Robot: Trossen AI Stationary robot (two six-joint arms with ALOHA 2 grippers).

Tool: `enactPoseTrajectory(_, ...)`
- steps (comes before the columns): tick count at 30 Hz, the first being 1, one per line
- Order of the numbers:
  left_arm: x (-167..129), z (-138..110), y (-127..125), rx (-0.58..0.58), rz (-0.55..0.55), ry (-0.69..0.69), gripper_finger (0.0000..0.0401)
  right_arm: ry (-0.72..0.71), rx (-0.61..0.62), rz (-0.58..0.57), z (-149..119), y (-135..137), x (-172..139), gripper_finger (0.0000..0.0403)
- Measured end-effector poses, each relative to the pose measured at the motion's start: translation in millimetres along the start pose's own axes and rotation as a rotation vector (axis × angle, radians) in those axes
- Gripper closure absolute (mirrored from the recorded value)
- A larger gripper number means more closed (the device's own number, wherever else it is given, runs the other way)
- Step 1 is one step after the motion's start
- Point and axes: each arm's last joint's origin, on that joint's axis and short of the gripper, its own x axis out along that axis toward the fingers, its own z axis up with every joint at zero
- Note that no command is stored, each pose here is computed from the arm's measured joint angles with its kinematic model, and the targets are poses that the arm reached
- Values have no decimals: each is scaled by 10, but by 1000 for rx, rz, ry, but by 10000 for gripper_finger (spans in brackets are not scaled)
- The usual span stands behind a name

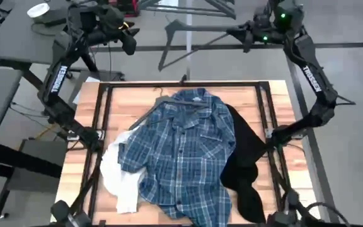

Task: Hang clothes
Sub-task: Unhang the hanger from the rack and put it on the table

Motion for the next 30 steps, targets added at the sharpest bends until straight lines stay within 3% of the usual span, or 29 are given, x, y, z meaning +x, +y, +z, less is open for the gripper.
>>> enactPoseTrajectory(3, -75, 11, -9, -7, 1, -4, 271, 44, 89, 27, -130, 28, 131, 373)
enactPoseTrajectory(8, -206, 45, -53, -26, -9, -25, 271, 130, 261, 82, -562, 39, 494, 373)
enactPoseTrajectory(15, -304, 79, -125, -68, -35, -46, 271, 35, 445, 141, -1241, 133, 944, 373)
enactPoseTrajectory(19, -300, 43, -171, -81, -60, -2, 271, 81, 550, 129, -1668, 129, 1029, 371)
enactPoseTrajectory(23, -298, 19, -196, -81, -73, 26, 271, 209, 644, 99, -2050, 156, 1053, 340)
enactPoseTrajectory(30, -297, 29, -203, -77, -74, 17, 271, 315, 676, 101, -2302, 294, 1071, 280)
